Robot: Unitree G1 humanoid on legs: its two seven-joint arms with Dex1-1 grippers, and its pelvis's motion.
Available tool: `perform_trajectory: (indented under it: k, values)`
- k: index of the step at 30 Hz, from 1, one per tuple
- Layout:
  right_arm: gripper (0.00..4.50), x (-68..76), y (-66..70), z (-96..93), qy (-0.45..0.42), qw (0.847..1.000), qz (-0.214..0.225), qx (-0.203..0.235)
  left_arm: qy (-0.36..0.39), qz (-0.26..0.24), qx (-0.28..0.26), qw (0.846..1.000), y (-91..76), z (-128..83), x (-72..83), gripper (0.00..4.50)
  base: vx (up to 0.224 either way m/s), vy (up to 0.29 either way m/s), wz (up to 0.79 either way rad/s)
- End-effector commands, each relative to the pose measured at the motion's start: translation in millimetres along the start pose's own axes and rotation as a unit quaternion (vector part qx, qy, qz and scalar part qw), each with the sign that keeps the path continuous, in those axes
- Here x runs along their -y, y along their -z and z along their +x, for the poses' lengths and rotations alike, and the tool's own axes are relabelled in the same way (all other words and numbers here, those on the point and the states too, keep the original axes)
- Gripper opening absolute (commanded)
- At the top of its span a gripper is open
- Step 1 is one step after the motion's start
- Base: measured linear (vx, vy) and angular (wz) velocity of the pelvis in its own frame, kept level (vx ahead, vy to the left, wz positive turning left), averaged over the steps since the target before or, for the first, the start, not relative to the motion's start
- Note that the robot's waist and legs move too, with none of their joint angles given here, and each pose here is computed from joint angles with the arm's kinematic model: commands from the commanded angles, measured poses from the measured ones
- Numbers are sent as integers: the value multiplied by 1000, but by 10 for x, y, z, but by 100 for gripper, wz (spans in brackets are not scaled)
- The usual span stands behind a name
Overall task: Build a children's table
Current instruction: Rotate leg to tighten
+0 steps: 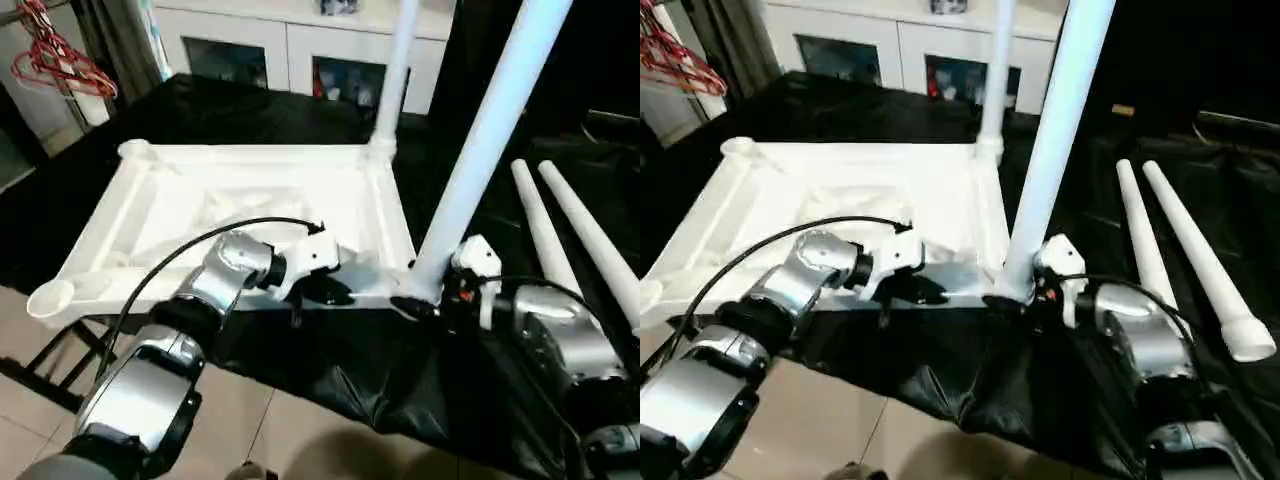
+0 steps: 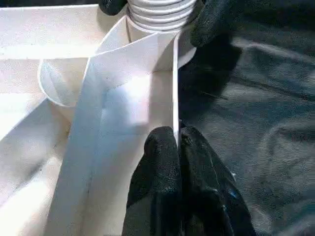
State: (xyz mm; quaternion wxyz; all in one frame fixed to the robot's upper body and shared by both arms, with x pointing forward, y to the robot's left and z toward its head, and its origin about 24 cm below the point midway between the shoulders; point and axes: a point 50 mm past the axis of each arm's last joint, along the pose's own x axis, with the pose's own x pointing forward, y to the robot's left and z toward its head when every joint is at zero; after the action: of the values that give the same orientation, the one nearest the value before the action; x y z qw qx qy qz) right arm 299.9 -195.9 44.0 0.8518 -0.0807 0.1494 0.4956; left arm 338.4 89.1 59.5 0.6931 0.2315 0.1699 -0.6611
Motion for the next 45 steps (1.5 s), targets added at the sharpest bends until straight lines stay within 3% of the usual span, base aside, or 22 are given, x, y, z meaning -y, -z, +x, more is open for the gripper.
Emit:
perform_trajectory:
  k: [1, 11, 12, 19, 23, 26, 29, 32, 33, 34, 37, 40, 45]
  values:
    - [383, -43, -33, 17, -21, 1000, -8, 3, 15, 20, 8, 1000, -64, 35, 22, 0, 0, 0, 0]
    - [313, -90, -44, 26, -62, 998, -5, 5, 41, 18, 1, 999, -27, -18, 46, 0, 0, 0, 0]
    - [291, -115, -26, 29, -65, 998, -4, 5, 37, 16, 3, 999, -26, -20, 43, 0, 0, 0, 0]
    - [275, -164, 21, 51, -64, 998, 14, 14, 26, 13, 1, 1000, -8, -13, 38, 0, 0, 0, 0]
    - [274, -219, 87, 159, -2, 997, 67, 50, -51, -7, 4, 999, -54, 110, -44, 0, 0, 0, 0]
    - [274, -244, 156, 278, 61, 994, 79, 47, -88, -19, 8, 996, -125, 228, -77, 0, 0, 0, 0]
    - [274, -233, 201, 376, 121, 988, 89, 43, -104, -21, 13, 994, -196, 330, -80, 0, 0, 0, 0]
    - [274, -181, 239, 540, 244, 959, 138, 42, -138, -20, 17, 990, -348, 516, -96, 0, 0, 0, 0]
    - [274, -181, 239, 540, 244, 959, 138, 42, -138, -20, 17, 990, -348, 516, -96, 0, 0, 0, 0]
    - [274, -163, 229, 616, 292, 943, 155, 41, -152, -13, 17, 988, -422, 587, -102, 0, 0, 0, 0]
    - [274, -143, 185, 679, 341, 927, 151, 45, -169, -7, 19, 985, -492, 644, -118, 0, 0, 0, 0]
    - [344, -128, 162, 683, 358, 918, 159, 56, -176, 0, 17, 984, -507, 653, -128, 0, 0, 0, 0]
    - [378, -111, 115, 619, 361, 920, 141, 66, -174, 18, 19, 984, -503, 657, -120, 0, 0, 0, 0]
